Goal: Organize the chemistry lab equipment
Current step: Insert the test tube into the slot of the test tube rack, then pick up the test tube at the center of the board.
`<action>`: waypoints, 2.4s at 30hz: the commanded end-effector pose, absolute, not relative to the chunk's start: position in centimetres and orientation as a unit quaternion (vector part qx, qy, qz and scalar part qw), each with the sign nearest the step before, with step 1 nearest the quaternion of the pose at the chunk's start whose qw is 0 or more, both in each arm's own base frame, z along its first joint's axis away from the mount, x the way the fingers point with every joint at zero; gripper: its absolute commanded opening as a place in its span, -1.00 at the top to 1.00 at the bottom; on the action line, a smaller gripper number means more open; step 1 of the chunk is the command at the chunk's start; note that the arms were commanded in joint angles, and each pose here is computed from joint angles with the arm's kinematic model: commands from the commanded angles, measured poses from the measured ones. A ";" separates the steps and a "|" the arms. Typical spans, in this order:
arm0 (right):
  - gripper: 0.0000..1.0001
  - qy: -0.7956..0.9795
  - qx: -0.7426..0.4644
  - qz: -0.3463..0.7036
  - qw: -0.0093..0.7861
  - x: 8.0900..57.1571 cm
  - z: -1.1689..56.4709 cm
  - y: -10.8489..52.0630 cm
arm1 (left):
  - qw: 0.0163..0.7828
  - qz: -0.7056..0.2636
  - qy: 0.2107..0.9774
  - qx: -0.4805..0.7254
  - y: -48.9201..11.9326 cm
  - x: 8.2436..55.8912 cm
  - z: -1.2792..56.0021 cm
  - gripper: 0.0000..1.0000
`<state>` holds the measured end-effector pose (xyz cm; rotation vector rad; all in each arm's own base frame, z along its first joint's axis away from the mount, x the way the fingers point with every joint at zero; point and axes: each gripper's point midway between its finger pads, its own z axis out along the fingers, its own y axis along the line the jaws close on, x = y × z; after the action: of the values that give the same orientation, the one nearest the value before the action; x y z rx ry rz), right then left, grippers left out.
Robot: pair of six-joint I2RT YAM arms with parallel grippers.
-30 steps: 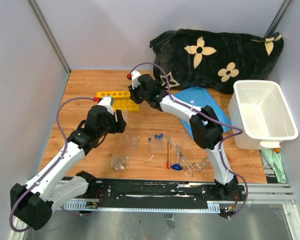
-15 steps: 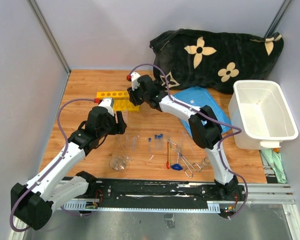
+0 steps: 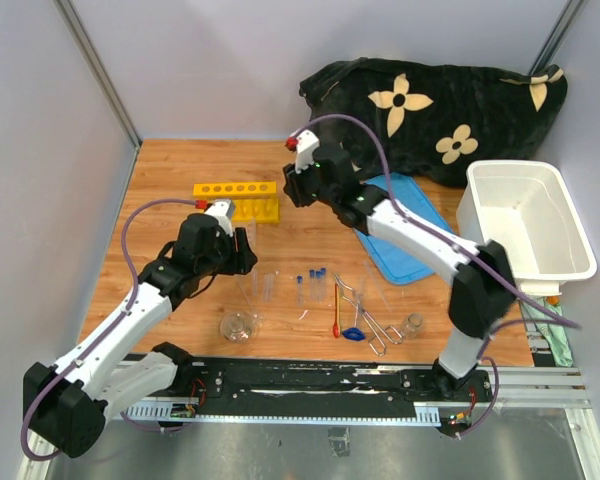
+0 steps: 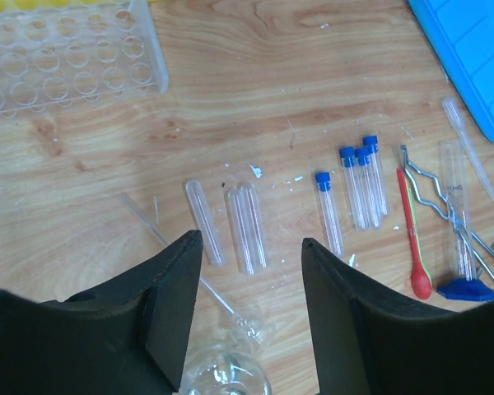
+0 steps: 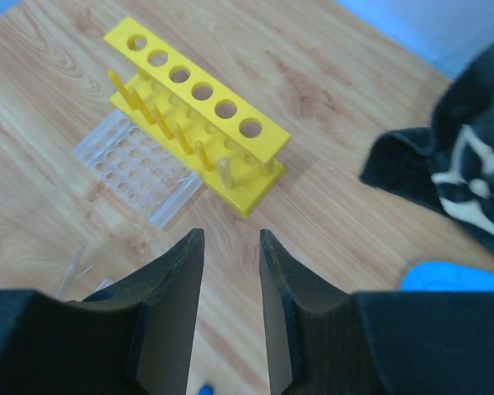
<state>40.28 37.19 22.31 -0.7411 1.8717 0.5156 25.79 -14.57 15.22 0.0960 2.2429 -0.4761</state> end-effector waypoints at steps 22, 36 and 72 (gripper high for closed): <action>0.33 0.803 -0.188 0.166 0.541 28.4 25.2 21.9 | 0.273 -0.084 0.958 -0.032 -13.8 23.7 4.9 0.05; 0.34 0.804 -0.190 0.161 0.539 28.1 24.3 21.5 | 0.263 -0.066 0.962 -0.018 -15.2 24.5 3.1 0.08; 0.34 0.813 -0.192 0.163 0.525 28.4 22.7 22.1 | 0.289 -0.060 0.955 0.008 -16.6 27.1 4.5 0.10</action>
<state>28.14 22.12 22.87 -0.4726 1.9453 0.4002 25.59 -15.80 3.39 0.0028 2.6086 -0.1459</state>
